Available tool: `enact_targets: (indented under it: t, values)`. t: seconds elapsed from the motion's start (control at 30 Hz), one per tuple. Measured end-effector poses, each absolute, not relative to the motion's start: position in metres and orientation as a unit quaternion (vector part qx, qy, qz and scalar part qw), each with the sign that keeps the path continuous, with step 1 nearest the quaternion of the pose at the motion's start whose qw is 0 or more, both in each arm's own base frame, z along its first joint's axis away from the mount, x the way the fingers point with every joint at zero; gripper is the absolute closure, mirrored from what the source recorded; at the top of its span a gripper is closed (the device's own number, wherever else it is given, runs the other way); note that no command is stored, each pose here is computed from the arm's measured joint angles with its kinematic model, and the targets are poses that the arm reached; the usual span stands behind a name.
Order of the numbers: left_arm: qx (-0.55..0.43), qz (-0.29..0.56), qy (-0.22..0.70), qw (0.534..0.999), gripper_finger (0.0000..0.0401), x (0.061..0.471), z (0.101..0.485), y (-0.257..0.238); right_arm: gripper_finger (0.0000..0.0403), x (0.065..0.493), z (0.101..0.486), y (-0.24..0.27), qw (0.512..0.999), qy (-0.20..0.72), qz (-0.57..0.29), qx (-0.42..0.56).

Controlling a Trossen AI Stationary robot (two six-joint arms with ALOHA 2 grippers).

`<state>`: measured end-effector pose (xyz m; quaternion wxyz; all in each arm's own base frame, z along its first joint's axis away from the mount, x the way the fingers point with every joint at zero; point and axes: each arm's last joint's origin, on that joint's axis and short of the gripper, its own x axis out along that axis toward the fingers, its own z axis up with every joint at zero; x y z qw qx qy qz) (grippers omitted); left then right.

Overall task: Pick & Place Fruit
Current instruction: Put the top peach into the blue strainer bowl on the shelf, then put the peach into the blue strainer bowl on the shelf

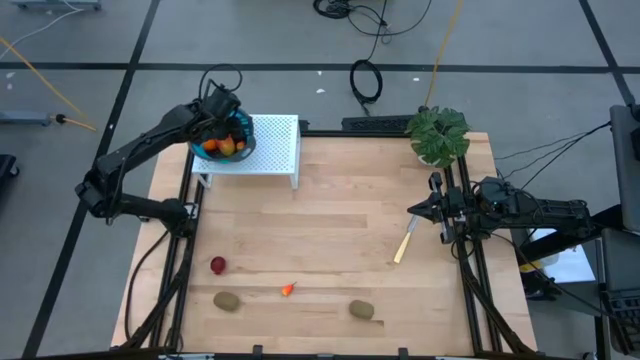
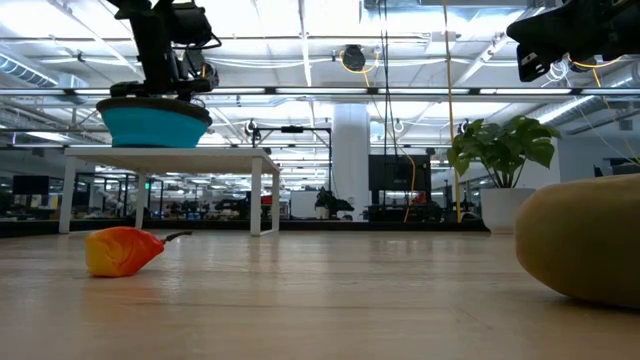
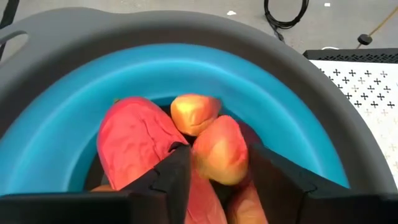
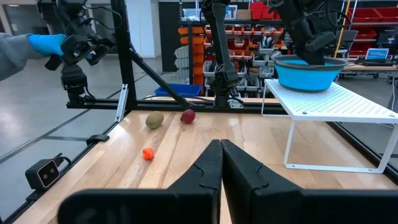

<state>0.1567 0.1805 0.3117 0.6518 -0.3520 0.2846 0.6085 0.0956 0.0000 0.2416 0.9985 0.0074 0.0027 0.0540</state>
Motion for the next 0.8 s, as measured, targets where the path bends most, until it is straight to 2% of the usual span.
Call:
enact_targets:
  t: [0.33,0.8]
  values:
    - [-0.346,0.605,0.287,0.657,0.0168,0.156,0.313,0.180,0.0403,0.096,0.242,0.000,0.999,0.003,0.054,0.007]
    - [-0.339,0.537,0.207,0.744,0.0162,0.157,0.348,0.135,0.0403,0.096,0.242,0.000,0.998,0.002,0.054,0.007]
